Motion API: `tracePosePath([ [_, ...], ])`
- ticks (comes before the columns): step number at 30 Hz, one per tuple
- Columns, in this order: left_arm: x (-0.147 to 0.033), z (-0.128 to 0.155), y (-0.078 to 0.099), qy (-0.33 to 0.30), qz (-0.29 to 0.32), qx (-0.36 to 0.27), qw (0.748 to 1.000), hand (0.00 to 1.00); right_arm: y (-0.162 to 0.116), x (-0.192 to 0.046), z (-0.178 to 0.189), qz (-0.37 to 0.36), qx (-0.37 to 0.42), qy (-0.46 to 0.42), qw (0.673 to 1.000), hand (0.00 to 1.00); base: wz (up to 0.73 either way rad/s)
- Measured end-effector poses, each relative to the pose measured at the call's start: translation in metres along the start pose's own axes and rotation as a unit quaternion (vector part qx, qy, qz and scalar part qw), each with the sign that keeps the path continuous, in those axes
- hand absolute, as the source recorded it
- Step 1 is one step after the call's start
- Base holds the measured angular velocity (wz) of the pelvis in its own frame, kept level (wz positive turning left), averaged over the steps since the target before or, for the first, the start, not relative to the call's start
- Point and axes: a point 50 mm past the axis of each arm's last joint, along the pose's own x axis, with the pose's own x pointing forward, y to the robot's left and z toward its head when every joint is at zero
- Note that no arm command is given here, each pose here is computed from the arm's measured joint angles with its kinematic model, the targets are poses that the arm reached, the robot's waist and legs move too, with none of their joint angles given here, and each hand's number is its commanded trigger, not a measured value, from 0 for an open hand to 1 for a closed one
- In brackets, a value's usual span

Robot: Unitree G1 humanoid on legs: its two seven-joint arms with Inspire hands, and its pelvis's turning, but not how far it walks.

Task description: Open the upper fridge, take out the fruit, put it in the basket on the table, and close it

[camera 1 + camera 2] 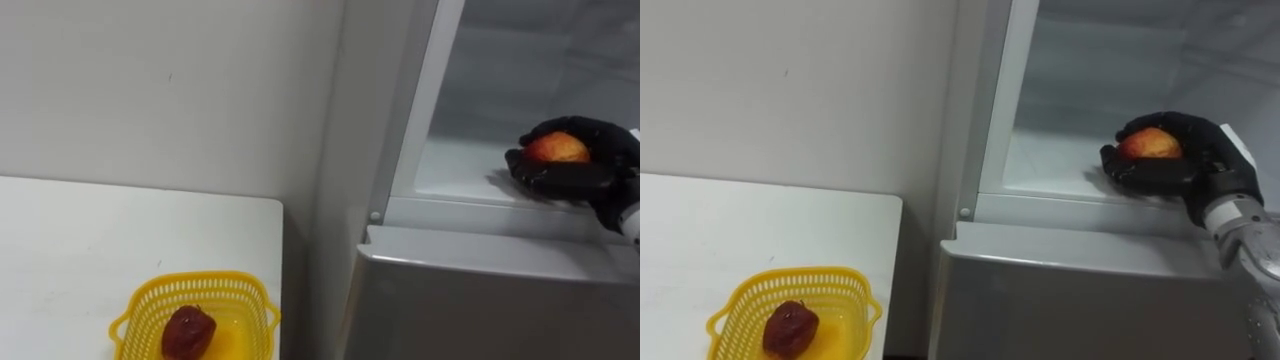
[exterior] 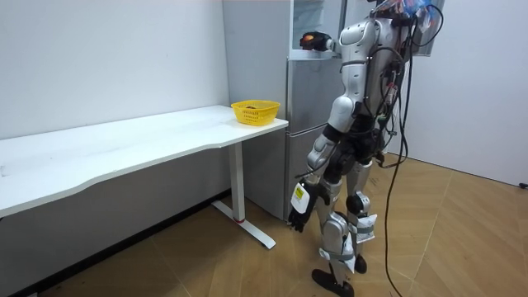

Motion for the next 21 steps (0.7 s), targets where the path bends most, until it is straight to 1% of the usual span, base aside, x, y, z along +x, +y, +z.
tracePosePath([
  [5,0.0,0.0,0.0,0.0,-0.003,0.0,1.0,0.0,0.004,0.0,0.004,0.002,-0.003,-0.003,1.0,1.0,-0.01],
  [8,0.0,0.001,-0.001,-0.001,-0.005,0.0,1.0,0.0,0.012,0.001,0.01,0.013,-0.005,-0.009,1.0,1.0,0.0],
  [12,0.0,0.003,-0.001,-0.003,-0.001,-0.001,1.0,0.0,0.033,-0.004,0.022,0.045,-0.02,-0.04,0.998,1.0,0.0],
  [17,0.0,0.008,-0.002,-0.015,0.004,-0.002,1.0,0.0,0.048,-0.011,0.027,0.048,-0.031,-0.066,0.996,1.0,-0.02],
  [21,0.0,0.014,-0.001,-0.029,0.008,-0.002,1.0,0.0,0.067,-0.02,0.038,0.06,-0.039,-0.105,0.992,1.0,0.0],
])
